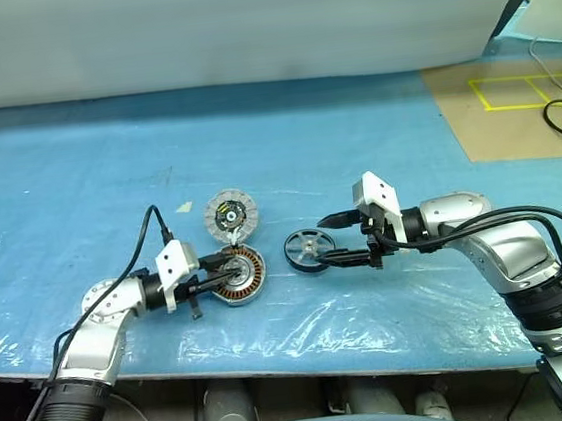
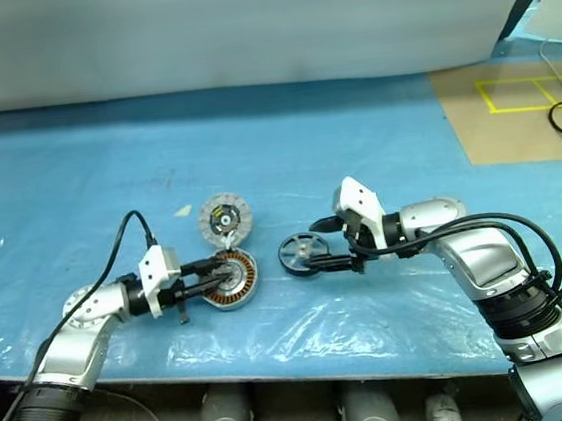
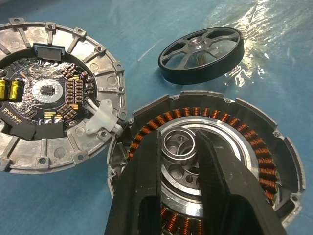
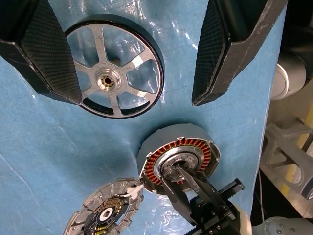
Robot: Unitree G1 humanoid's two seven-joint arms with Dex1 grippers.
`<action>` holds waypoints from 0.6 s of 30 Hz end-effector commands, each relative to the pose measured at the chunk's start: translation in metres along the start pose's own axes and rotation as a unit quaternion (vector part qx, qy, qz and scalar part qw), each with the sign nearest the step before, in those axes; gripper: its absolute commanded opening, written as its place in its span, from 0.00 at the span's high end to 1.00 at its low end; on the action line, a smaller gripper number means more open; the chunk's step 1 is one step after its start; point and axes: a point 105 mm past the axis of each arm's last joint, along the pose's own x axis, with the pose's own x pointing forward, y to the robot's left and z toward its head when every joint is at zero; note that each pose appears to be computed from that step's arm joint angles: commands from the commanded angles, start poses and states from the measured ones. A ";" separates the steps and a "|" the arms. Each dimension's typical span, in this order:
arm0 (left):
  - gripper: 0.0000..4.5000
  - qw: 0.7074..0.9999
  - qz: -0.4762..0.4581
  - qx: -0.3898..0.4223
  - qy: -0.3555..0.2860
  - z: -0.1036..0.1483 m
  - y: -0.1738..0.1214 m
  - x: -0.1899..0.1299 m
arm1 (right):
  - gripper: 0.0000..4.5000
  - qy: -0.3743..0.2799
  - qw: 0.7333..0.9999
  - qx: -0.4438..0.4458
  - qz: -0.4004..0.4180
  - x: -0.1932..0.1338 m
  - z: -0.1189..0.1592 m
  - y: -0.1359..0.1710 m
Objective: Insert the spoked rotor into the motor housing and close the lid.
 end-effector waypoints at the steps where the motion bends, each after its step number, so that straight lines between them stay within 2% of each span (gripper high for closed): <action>1: 0.85 0.999 0.008 -0.008 -0.033 0.016 0.002 0.000 | 0.17 -0.006 1.000 -0.010 -0.001 -0.003 0.005 0.000; 8: 0.85 0.999 -0.027 -0.019 -0.033 0.019 -0.013 -0.001 | 0.17 -0.006 1.000 -0.012 -0.002 -0.001 0.005 -0.002; 18: 0.85 1.000 -0.010 -0.013 -0.007 0.008 -0.008 -0.006 | 0.17 -0.003 1.000 -0.013 -0.002 0.000 0.005 -0.002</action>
